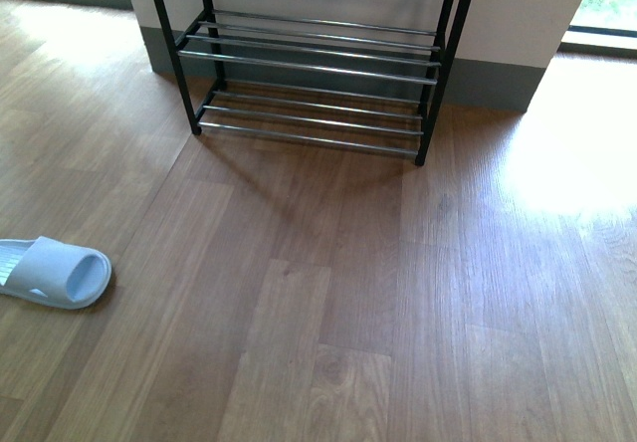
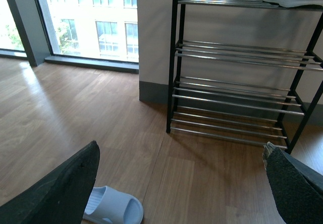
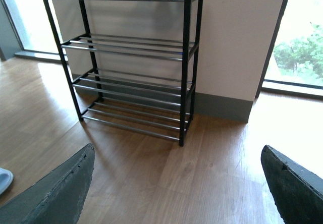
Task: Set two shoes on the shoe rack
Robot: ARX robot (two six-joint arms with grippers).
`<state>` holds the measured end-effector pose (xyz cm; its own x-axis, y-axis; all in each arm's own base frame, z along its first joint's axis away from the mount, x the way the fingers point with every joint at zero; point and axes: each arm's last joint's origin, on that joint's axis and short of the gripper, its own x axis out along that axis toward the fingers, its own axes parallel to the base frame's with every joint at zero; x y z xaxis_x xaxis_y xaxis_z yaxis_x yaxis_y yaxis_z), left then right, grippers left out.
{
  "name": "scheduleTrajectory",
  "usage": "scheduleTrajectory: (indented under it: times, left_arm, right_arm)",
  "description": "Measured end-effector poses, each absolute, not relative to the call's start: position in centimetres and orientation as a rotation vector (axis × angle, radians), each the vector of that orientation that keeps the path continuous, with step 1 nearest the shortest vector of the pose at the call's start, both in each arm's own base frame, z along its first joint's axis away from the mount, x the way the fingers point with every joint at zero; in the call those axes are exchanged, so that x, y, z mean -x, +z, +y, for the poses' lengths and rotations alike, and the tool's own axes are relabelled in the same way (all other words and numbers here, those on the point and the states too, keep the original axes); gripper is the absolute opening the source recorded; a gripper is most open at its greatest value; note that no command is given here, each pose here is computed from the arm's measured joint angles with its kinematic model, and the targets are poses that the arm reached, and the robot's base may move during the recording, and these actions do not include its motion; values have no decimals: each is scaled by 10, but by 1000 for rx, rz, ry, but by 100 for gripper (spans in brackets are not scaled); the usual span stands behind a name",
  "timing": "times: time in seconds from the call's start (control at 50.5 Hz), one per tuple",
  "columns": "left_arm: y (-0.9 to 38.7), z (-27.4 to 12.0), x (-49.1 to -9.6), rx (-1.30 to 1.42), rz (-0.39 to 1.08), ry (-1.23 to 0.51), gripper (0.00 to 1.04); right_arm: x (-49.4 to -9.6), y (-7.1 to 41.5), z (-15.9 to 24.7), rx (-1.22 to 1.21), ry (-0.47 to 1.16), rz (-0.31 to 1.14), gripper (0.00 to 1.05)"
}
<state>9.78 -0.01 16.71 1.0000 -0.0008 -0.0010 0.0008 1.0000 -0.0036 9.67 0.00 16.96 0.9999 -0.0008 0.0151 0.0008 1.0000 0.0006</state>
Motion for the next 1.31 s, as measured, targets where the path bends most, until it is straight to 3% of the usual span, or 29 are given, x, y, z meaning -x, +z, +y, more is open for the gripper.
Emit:
scheduleTrajectory:
  times: [1.308]
  left_arm:
    - [167,0,-98,4,2,5,95]
  right_arm:
    - [-97,170,0,-1,6,-15,95]
